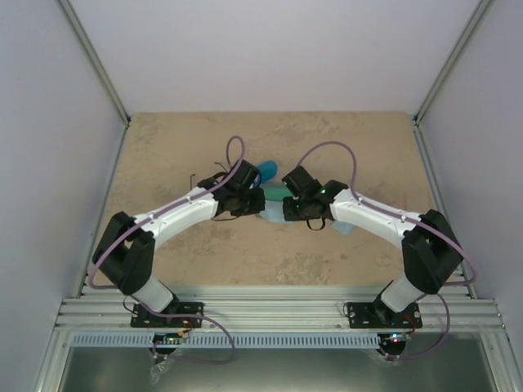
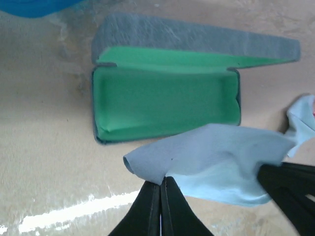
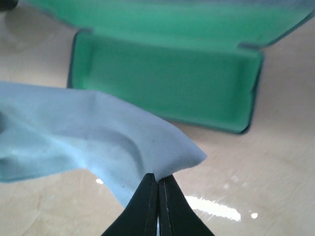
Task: Organize the sunglasses
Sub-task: Pick up the glasses cleaning cloth from the center of the board, then place the glasses cleaning cloth in the sunglasses case.
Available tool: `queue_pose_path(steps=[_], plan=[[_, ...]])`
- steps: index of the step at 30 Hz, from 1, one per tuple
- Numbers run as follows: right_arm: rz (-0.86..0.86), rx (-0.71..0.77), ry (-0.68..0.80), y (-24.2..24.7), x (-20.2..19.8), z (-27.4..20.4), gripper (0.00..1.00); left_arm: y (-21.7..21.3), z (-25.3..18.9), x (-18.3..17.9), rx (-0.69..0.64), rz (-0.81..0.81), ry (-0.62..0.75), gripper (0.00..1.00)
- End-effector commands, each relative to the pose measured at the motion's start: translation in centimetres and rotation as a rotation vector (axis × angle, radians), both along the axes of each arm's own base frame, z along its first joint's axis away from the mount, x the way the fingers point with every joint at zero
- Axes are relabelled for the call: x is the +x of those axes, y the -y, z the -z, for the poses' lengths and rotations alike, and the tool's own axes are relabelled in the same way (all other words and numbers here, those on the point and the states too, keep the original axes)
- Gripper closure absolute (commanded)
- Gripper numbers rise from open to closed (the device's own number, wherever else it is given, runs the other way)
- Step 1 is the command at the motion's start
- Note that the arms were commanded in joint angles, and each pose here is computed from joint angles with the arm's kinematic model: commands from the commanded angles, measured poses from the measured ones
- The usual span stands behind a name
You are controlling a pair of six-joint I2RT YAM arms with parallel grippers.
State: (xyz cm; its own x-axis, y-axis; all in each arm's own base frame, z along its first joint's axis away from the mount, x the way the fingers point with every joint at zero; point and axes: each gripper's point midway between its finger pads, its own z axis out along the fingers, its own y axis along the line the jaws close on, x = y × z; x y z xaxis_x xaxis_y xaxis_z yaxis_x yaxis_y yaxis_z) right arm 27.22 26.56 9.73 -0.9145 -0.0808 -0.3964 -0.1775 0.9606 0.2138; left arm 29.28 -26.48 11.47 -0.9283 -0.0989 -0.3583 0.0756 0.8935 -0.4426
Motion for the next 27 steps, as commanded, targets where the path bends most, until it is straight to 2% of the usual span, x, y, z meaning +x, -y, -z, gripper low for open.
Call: queue_pose_path(steps=[1,10,27], plan=[[-0.030,-0.047,0.022,1.5,2.9,0.0,0.99,0.2,0.7,1.9,0.008,0.027,-0.019,1.00],[-0.042,-0.058,-0.002,2.7,6.7,1.4,0.99,0.7,3.1,5.0,0.023,0.053,-0.076,1.00],[-0.052,-0.103,-0.077,3.2,7.1,4.8,0.99,0.3,6.0,6.0,0.092,0.085,-0.155,1.00]])
